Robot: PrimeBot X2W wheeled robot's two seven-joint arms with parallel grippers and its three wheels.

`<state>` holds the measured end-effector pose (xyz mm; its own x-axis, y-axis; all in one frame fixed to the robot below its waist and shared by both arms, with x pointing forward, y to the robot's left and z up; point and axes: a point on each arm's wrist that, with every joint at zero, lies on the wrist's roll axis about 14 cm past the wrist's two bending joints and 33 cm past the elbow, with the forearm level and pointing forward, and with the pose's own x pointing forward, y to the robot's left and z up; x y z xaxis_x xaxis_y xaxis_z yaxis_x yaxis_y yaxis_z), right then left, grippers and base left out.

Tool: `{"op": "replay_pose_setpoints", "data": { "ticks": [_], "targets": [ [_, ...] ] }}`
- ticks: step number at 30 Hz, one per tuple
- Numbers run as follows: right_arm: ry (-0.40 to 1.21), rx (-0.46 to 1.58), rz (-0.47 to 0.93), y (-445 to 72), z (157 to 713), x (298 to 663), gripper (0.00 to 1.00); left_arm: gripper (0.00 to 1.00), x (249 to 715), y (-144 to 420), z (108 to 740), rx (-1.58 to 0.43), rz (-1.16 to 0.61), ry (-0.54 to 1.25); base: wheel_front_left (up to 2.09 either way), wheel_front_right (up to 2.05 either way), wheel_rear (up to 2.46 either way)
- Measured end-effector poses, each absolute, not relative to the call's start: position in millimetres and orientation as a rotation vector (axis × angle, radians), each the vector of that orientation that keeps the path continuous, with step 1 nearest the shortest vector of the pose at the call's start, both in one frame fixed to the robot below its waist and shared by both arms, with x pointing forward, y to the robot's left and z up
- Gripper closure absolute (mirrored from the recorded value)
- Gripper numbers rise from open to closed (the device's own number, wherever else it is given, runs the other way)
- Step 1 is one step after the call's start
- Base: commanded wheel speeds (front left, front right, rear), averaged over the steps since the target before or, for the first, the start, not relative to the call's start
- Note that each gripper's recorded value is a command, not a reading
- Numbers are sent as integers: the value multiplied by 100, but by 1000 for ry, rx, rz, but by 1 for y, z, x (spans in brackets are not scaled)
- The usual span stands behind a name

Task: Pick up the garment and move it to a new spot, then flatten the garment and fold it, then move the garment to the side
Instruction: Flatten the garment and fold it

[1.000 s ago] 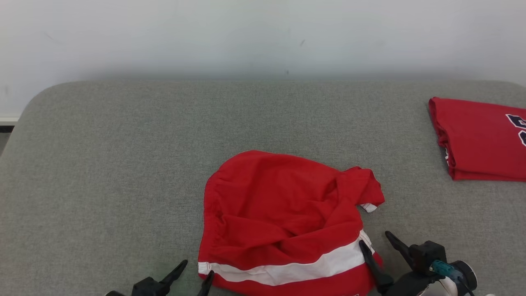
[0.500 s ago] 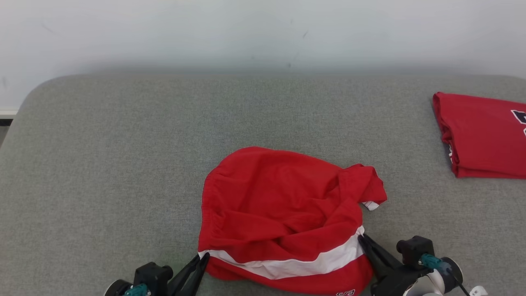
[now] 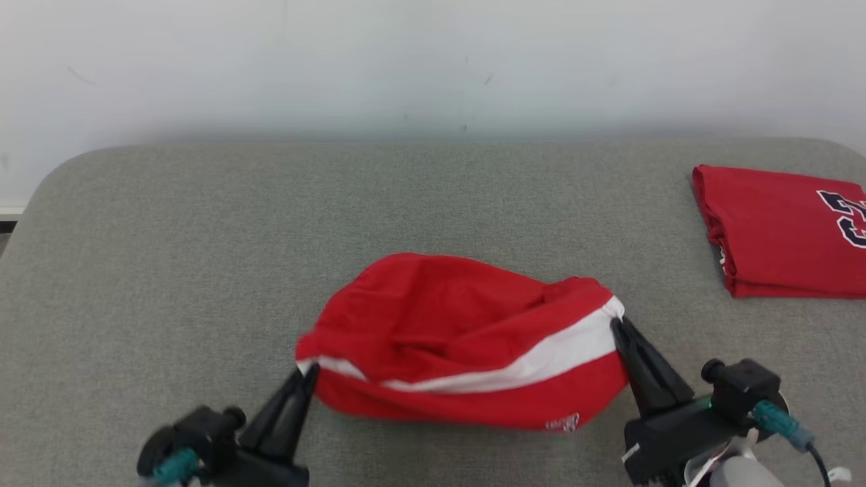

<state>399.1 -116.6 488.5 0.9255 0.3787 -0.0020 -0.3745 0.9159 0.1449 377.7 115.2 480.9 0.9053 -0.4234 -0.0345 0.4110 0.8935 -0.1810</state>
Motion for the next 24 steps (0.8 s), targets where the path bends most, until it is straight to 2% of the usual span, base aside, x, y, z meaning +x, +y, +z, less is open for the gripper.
{"op": "replay_pose_setpoints", "data": {
  "ticks": [9,17,24],
  "targets": [
    [-129,266,375,-117,551,444,100,100,439,104,564,-122,-520,-122,0,0,0],
    [-280,278,382,-123,632,526,100,100,521,84,662,-34,-618,-259,0,0,0],
    [-394,252,363,-134,706,602,100,100,594,79,738,-16,-607,-381,0,0,0]
  ]
}}
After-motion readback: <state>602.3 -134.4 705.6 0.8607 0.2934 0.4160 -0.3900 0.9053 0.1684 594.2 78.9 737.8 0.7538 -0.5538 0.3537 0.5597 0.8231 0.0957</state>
